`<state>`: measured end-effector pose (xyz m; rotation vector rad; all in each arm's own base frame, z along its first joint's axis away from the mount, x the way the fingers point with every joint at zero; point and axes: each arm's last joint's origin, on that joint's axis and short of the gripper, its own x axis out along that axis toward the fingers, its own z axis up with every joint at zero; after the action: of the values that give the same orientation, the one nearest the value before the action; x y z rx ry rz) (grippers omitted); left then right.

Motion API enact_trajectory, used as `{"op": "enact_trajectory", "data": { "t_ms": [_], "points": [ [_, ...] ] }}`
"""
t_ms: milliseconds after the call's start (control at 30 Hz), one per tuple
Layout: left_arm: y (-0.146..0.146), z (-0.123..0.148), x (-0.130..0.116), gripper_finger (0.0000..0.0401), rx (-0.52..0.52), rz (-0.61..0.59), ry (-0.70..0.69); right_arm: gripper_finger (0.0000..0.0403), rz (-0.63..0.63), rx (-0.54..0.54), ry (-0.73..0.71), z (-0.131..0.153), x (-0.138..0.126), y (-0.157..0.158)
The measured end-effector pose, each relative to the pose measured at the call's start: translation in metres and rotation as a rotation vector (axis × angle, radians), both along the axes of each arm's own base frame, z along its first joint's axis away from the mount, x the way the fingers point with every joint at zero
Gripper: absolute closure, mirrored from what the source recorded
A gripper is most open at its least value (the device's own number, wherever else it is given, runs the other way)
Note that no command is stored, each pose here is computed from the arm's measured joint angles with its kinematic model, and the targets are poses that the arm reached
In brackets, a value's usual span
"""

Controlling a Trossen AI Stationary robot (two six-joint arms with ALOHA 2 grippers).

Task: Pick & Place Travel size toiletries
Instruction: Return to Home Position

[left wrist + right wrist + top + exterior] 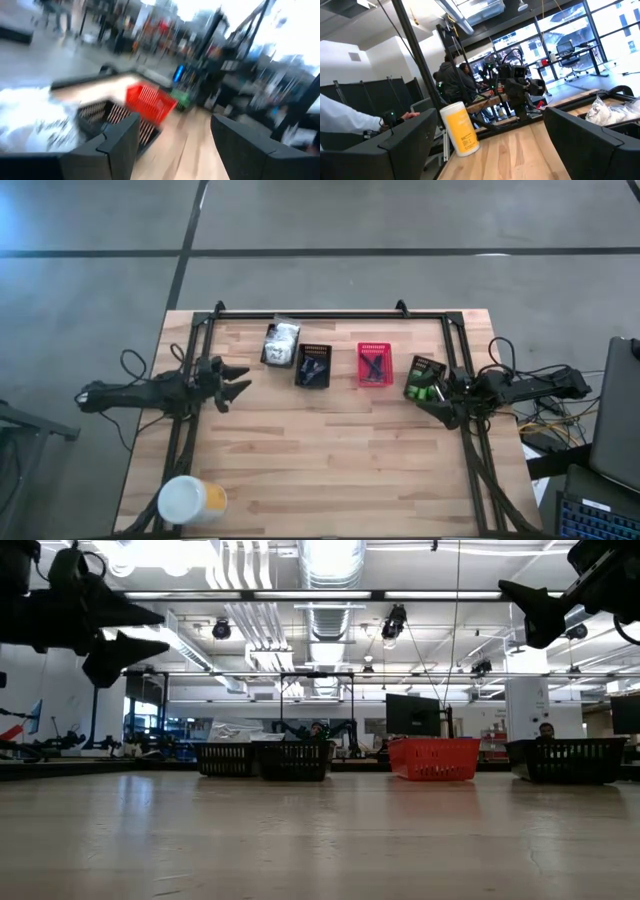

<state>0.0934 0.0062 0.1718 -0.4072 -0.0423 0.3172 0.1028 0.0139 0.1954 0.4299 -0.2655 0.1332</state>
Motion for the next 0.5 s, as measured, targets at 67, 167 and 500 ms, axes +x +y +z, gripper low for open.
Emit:
{"op": "enact_trajectory", "data": {
  "t_ms": [67, 167, 500],
  "points": [
    [0.0003, -0.0012, 0.0024, 0.0153, -0.005, 0.003, -0.089, 0.0039, 0.0, 0.0, 0.0, 0.0, 0.0, 0.0],
    [0.0013, 0.0021, 0.002, 0.0153, -0.01, 0.013, -0.121, 0.0039, 0.0, 0.0, 0.0, 0.0, 0.0, 0.0],
    [0.0031, 0.0016, 0.0019, 0.0153, -0.009, 0.031, -0.115, 0.0039, -0.001, 0.0, -0.001, 0.0002, 0.0, -0.0001]
  ]
}}
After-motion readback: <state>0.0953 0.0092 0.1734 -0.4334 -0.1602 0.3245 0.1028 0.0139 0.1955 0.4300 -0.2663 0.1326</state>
